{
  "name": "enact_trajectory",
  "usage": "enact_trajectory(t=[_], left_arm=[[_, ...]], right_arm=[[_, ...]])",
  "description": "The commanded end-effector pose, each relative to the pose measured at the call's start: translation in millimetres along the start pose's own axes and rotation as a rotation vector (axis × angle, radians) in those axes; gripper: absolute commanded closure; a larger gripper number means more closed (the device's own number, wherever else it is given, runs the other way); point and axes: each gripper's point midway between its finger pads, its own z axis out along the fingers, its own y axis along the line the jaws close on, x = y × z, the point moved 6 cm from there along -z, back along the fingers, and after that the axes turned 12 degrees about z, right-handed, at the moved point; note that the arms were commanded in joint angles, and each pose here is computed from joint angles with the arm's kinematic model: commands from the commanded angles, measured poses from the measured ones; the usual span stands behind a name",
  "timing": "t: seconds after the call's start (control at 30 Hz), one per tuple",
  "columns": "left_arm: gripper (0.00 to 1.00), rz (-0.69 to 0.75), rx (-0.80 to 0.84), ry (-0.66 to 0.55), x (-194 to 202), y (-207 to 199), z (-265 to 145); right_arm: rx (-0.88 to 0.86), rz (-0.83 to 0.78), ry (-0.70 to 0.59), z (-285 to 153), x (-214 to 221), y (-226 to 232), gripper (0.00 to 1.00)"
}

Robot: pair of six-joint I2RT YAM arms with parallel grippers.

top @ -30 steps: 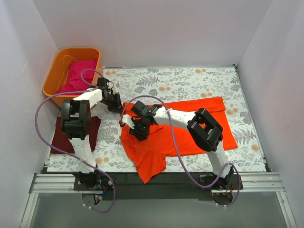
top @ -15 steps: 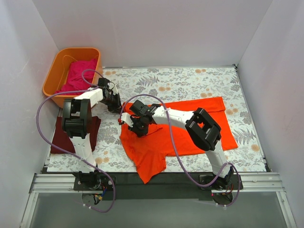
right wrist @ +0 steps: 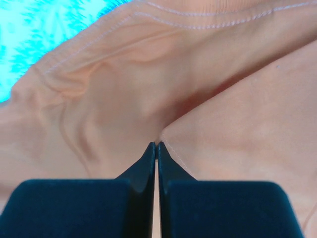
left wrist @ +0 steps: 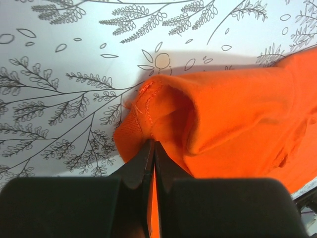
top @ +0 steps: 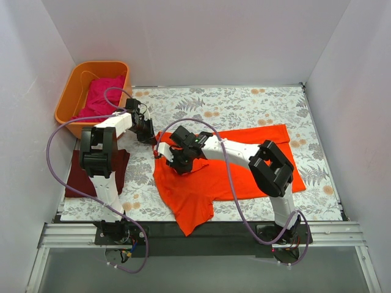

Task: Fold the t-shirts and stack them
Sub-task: Fold the tshirt

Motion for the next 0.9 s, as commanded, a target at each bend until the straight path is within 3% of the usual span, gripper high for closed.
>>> enact_trajectory(t=[0.0,0.37,0.87], left_arm=[[1.0,0.009,-0.149,-0.016,-4,24,0],[1.0,0.006,-0.195,-0.02,-7,29,-2],[1.0,0.011,-0.228,-0.027,-13,33,-2]], right_arm=[[-0.041,-0.027,-0.071,-26,-11,14,0.99],[-0.108,0.001,-0.01,-15,17,23,0.99],[-0.165,-0.012,-0.011,-15,21,33,0.95]])
